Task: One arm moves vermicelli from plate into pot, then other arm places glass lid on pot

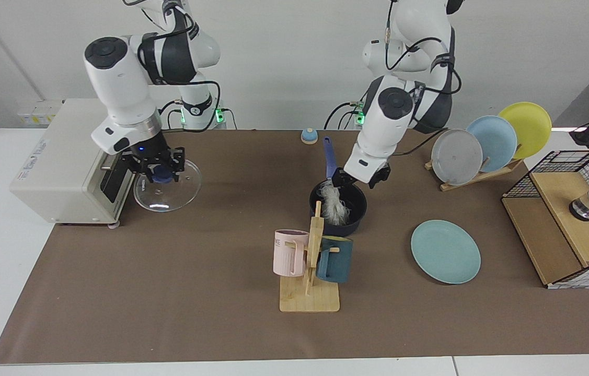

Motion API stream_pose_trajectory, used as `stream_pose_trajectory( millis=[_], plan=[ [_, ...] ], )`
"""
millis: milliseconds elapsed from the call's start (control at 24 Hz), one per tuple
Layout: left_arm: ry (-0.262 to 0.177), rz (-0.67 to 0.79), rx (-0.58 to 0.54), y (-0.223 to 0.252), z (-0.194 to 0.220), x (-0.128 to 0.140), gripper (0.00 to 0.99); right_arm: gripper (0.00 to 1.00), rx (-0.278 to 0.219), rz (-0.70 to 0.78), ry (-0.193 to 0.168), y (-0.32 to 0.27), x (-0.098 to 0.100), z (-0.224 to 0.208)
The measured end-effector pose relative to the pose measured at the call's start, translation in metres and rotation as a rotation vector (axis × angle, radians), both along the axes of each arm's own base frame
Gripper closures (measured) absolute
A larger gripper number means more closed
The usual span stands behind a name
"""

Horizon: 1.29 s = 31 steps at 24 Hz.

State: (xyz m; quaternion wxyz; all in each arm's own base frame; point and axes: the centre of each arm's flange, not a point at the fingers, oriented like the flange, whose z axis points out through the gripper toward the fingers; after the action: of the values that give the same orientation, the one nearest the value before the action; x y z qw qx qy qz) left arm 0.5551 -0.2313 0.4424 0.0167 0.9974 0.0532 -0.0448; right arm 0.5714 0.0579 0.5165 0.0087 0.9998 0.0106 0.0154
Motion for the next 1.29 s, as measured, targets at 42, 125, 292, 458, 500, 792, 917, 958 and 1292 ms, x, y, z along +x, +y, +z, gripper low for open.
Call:
stream_pose_trajectory(
  millis=[42, 125, 292, 458, 500, 792, 917, 958, 1292],
  plan=[
    [-0.004, -0.012, 0.003, 0.014, 0.012, 0.004, 0.000, 0.39, -0.002, -0.011, -0.004, 0.017, -0.002, 0.003],
    [-0.013, -0.034, 0.008, 0.043, 0.031, 0.012, 0.000, 0.39, -0.006, -0.028, -0.011, 0.055, -0.008, 0.009],
    [-0.028, -0.105, 0.010, 0.113, 0.052, 0.026, 0.000, 0.39, -0.011, -0.059, -0.017, 0.145, -0.034, 0.028],
    [-0.033, -0.171, 0.012, 0.179, 0.055, 0.034, 0.000, 0.39, -0.013, -0.101, -0.006, 0.227, -0.064, 0.045],
    [-0.035, -0.186, 0.012, 0.195, 0.056, 0.036, 0.000, 0.39, -0.017, -0.117, 0.001, 0.247, -0.070, 0.048],
    [-0.046, -0.223, 0.014, 0.246, 0.069, 0.035, 0.000, 0.39, -0.050, -0.195, 0.027, 0.347, -0.083, 0.029],
    [-0.054, -0.232, 0.012, 0.242, 0.091, 0.031, 0.000, 0.39, -0.082, -0.209, 0.029, 0.381, -0.090, 0.001],
    [-0.055, -0.236, 0.011, 0.240, 0.098, 0.029, 0.000, 0.39, -0.088, -0.211, 0.023, 0.391, -0.092, -0.007],
    [-0.040, -0.254, 0.003, 0.231, 0.127, 0.018, 0.000, 0.39, -0.014, -0.202, -0.091, 0.429, -0.087, -0.027]
  ],
)
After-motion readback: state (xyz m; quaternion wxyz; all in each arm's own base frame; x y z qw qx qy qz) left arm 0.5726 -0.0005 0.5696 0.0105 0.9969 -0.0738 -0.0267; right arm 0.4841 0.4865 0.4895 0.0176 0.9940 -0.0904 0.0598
